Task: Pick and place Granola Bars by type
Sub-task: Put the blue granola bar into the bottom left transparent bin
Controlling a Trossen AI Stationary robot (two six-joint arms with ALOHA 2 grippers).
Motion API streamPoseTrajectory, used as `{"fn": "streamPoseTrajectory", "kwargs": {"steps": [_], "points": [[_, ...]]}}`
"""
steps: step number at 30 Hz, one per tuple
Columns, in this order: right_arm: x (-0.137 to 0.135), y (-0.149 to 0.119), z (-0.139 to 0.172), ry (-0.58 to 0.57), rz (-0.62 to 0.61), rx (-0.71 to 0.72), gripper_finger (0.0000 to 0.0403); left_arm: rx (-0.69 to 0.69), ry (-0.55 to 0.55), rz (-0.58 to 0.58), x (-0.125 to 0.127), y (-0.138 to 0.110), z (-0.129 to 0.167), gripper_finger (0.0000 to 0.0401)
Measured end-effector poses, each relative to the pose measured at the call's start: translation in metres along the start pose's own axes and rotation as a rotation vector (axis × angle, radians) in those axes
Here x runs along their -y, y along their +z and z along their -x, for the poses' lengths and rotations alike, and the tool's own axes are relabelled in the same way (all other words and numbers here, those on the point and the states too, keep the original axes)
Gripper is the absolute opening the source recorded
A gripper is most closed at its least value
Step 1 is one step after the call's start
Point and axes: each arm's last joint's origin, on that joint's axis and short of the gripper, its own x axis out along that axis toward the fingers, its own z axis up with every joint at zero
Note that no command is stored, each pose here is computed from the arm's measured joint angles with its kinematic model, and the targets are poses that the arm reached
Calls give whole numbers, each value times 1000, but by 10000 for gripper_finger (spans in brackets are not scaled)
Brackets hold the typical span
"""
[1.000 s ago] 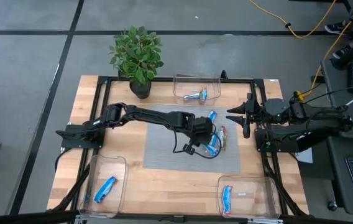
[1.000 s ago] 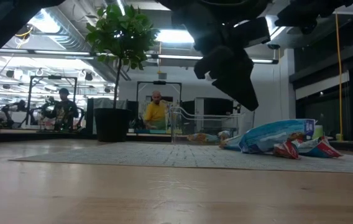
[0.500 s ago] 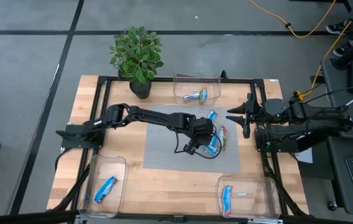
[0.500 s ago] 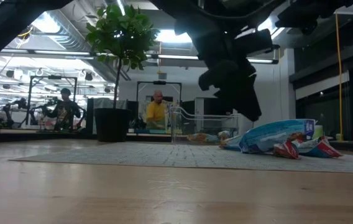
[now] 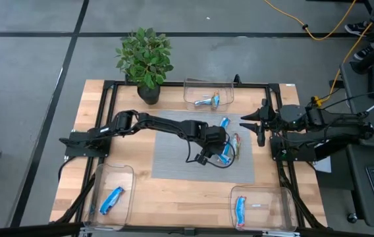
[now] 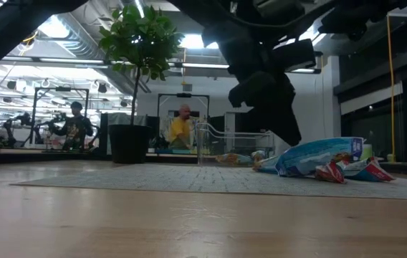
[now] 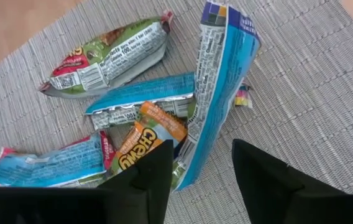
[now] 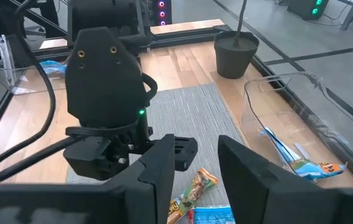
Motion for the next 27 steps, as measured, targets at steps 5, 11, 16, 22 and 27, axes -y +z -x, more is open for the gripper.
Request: {"fn": "streamPoseTrajectory", "kwargs": {"steps": [5, 11, 16, 22, 27], "points": [[0, 0, 0, 0, 0, 0, 126, 1, -1, -2, 0, 0, 0, 141], [0, 0, 0, 0, 0, 0, 126, -6, -30, -1, 2, -4, -10, 132], [0, 0, 0, 0, -3, -3, 126, -13, -14, 3, 3, -7, -24, 132], [0, -1, 0, 0, -5, -5, 126, -24, -5, 30, 4, -8, -27, 124], [0, -1, 0, 0, -4, -6, 126, -31, 8, 52, 3, -8, -27, 90]]}}
